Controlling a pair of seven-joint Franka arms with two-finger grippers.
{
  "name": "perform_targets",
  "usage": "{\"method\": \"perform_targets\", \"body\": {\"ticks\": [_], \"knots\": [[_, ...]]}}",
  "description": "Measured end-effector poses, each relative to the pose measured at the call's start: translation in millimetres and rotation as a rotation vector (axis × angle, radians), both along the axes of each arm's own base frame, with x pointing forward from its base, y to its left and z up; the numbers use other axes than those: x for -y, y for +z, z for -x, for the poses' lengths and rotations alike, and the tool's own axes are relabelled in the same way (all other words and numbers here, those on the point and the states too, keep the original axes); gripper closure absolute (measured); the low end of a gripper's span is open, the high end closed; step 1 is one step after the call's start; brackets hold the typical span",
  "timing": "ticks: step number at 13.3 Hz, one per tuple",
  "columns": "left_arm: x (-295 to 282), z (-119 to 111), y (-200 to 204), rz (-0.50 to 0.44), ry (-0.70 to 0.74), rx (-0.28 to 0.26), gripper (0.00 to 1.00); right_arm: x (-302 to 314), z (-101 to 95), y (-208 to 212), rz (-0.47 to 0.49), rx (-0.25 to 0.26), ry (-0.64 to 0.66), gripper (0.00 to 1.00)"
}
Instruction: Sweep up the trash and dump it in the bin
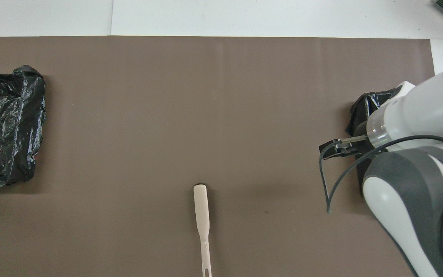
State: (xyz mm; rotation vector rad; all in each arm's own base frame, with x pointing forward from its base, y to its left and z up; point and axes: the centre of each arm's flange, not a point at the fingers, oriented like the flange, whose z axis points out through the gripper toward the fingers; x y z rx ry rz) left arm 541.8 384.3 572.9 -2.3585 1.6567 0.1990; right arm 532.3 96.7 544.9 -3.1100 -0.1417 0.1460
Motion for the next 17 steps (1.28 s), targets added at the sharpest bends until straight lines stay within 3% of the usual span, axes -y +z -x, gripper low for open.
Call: {"method": "perform_targets", "body": {"ticks": [3,5,8,13,17], "knots": [[17,-1,-14,-0.05,-0.048,-0.022,0.67,64,-8.9,7,0.025,0.019,-0.102,0.0],[24,2,-14,-0.087,-0.072,-0.045,0.67,104,-13.4,27,0.04,0.062,-0.137,0.0],[56,-14,-8,-0.166,-0.147,-0.084,0.67,139,-14.3,48,0.05,0.103,-0.151,0.0],[83,-28,-8,-0.276,-0.229,-0.15,0.67,138,-14.5,48,0.05,0.105,-0.148,0.0],[93,-29,4,-0.308,-0.247,-0.144,0.67,127,-15.2,48,0.049,0.105,-0.129,0.0]]}}
